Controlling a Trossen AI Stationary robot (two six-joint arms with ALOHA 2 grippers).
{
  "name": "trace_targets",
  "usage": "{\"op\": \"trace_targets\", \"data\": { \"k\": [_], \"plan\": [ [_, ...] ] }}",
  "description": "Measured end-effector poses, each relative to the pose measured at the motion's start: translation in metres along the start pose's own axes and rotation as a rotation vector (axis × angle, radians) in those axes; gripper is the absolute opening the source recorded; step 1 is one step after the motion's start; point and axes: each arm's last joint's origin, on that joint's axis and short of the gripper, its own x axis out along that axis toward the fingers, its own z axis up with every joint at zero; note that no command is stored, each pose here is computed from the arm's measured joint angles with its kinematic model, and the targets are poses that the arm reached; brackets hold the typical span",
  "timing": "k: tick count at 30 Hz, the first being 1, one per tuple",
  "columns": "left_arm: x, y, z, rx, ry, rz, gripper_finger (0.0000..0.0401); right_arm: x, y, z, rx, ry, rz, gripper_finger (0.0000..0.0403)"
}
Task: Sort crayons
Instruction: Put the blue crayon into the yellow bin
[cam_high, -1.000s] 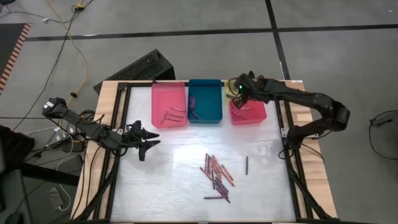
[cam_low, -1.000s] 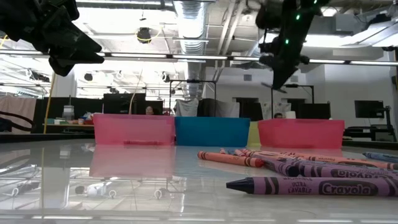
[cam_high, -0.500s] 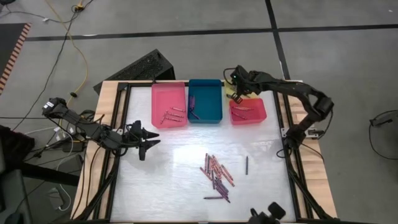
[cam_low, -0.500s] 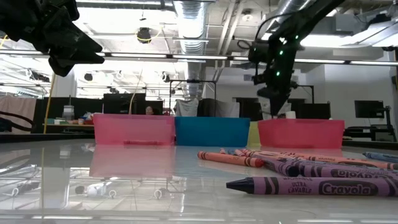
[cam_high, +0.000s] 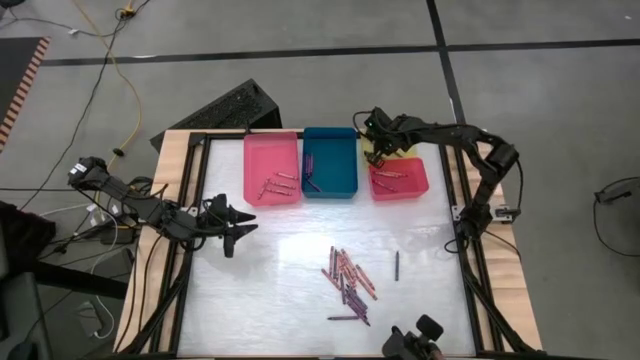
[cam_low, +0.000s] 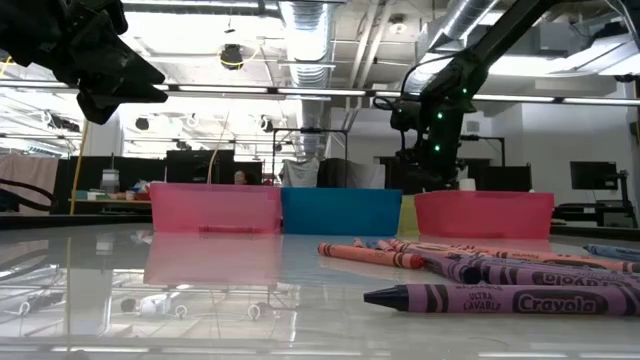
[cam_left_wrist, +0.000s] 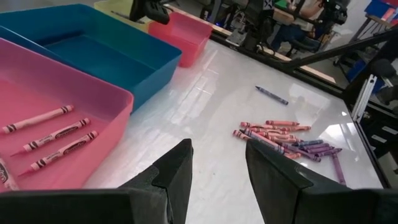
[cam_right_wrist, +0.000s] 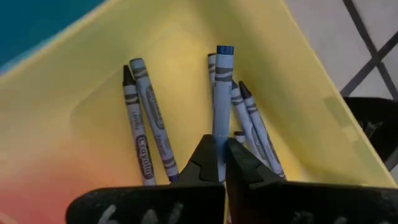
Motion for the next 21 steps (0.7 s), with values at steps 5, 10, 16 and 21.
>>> {"op": "trace_targets", "data": {
  "k": [5, 10, 16, 21],
  "plan": [
    [0.0, 0.001, 0.0, 0.002, -0.01, 0.019, 0.0139, 0.0, -0.002, 0.0, -0.01, -0.004, -0.003, 0.0018],
    [0.0, 0.001, 0.0, 0.002, -0.011, 0.019, 0.0139, 0.0, -0.003, 0.001, -0.007, -0.01, -0.006, 0.0062],
    [0.0, 0.001, 0.0, 0.003, -0.011, 0.019, 0.0139, -0.01, -0.006, 0.01, -0.006, -0.019, 0.016, 0.0109],
    [0.0, 0.001, 0.0, 0.003, -0.01, 0.019, 0.0139, -0.035, -0.007, 0.029, -0.019, -0.05, 0.028, 0.0126]
  ]
}}
